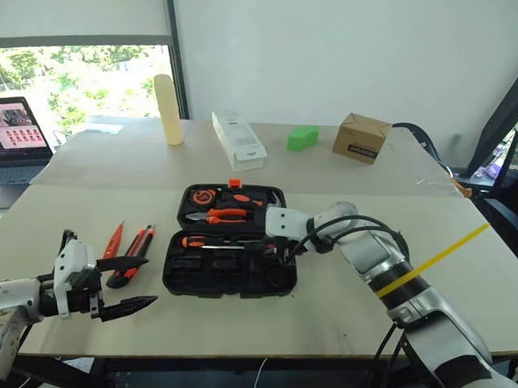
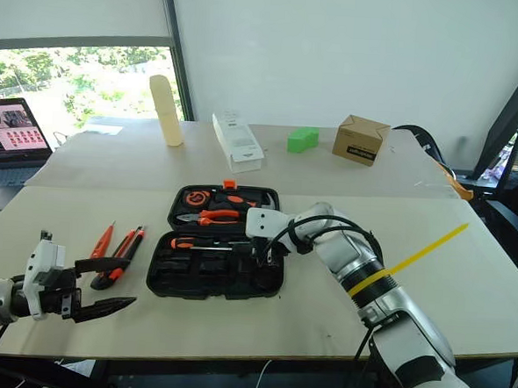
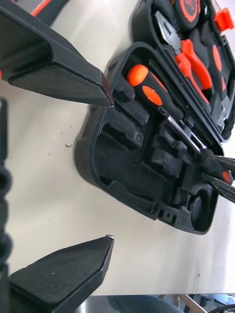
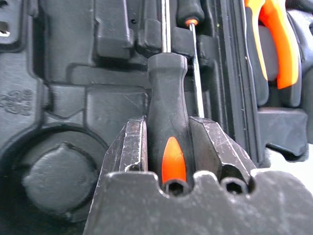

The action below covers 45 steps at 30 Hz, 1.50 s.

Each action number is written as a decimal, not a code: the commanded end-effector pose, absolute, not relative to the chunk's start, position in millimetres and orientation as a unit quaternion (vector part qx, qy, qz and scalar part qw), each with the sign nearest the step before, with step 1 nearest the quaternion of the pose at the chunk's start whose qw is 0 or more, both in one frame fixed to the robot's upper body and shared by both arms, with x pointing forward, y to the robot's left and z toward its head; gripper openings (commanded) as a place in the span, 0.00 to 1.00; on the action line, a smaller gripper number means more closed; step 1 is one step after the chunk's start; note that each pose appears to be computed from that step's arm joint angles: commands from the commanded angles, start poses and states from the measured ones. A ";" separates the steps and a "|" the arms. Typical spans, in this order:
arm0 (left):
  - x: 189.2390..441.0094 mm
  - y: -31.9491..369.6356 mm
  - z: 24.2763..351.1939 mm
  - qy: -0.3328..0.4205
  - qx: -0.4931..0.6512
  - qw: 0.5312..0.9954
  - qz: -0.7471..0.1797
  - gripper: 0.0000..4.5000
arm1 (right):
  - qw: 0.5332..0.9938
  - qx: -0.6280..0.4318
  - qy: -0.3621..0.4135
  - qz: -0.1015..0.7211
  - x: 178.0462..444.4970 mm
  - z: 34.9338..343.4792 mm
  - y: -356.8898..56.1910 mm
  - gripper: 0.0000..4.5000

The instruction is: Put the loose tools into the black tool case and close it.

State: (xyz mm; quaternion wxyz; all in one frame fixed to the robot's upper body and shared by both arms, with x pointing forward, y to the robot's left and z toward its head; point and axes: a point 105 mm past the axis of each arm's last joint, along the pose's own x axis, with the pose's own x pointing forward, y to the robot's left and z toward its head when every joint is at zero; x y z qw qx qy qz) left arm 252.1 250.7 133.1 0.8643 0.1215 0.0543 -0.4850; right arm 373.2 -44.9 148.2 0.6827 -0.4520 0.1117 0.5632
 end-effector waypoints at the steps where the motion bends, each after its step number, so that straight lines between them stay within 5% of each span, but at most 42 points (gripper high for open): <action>1: 251.7 250.4 144.1 0.036 0.131 0.865 -0.484 1.00 | 0.681 -0.455 0.103 0.565 375.4 156.1 -40.3 0.22; 14: 252.4 252.2 144.0 0.036 0.135 0.866 -0.480 1.00 | 0.649 -0.480 0.145 0.572 377.2 140.0 -38.9 0.22; 16: 252.4 252.3 143.4 0.036 0.135 0.867 -0.479 1.00 | 0.675 -0.440 0.128 0.577 376.9 150.6 -30.1 0.45; 19: 253.0 252.9 143.1 0.036 0.136 0.868 -0.477 1.00 | 0.691 -0.420 0.092 0.581 377.2 169.5 -28.0 0.65; 27: 257.8 256.5 142.4 0.040 0.139 0.869 -0.473 1.00 | 0.682 -0.365 0.085 0.627 360.8 204.9 -37.2 0.65; 36: 259.7 253.7 141.8 0.037 0.140 0.869 -0.473 1.00 | 0.693 -0.379 0.079 0.608 371.5 173.3 -13.5 0.04; 45: 259.1 256.6 141.8 0.038 0.142 0.873 -0.464 1.00 | 0.689 -0.394 0.092 0.601 376.7 153.3 -5.5 0.01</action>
